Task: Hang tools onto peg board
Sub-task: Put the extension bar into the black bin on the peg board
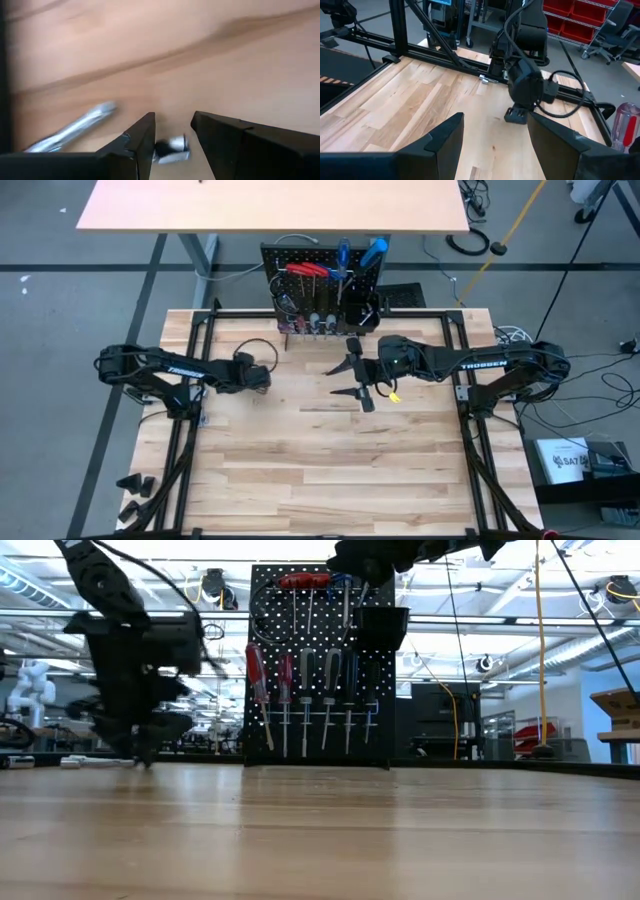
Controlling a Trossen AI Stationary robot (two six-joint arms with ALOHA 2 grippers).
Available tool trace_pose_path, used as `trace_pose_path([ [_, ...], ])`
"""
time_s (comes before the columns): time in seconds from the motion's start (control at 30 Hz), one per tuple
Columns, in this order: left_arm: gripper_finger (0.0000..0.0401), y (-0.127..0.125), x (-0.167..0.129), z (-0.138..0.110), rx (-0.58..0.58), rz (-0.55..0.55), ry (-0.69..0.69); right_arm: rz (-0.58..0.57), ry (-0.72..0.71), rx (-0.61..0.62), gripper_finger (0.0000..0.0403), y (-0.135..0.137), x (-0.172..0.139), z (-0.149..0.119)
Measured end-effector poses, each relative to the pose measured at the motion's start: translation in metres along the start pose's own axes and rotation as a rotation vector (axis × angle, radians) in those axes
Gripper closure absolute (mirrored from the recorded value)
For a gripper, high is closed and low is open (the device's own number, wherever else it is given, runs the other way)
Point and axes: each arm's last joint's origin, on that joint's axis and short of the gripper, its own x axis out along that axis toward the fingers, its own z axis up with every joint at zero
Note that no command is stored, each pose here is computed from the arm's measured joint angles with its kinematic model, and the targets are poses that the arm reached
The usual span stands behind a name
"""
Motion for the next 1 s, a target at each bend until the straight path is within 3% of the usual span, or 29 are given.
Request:
trace_pose_path([
  [0.23,0.0251,-0.032,-0.009,0.011,0.149,-0.333,-0.09,0.001,0.004,0.001,0.019,0.0,0.0,0.0],
  [0.33,0.0251,-0.037,-0.013,0.013,0.164,-0.377,-0.14,0.001,0.005,0.001,0.019,0.0,0.0,0.0],
  [0.47,0.0251,-0.035,-0.018,0.012,0.12,-0.376,-0.146,0.001,0.006,0.001,0.019,0.0,0.0,-0.001],
  [0.7,0.0251,-0.019,-0.023,0.011,0.076,-0.245,-0.168,0.003,0.012,0.002,0.019,0.0,0.0,-0.001],
  [1.0,0.0251,-0.016,-0.036,0.018,0.311,-0.265,-0.275,0.003,0.012,0.003,0.019,0.0,0.0,-0.001],
])
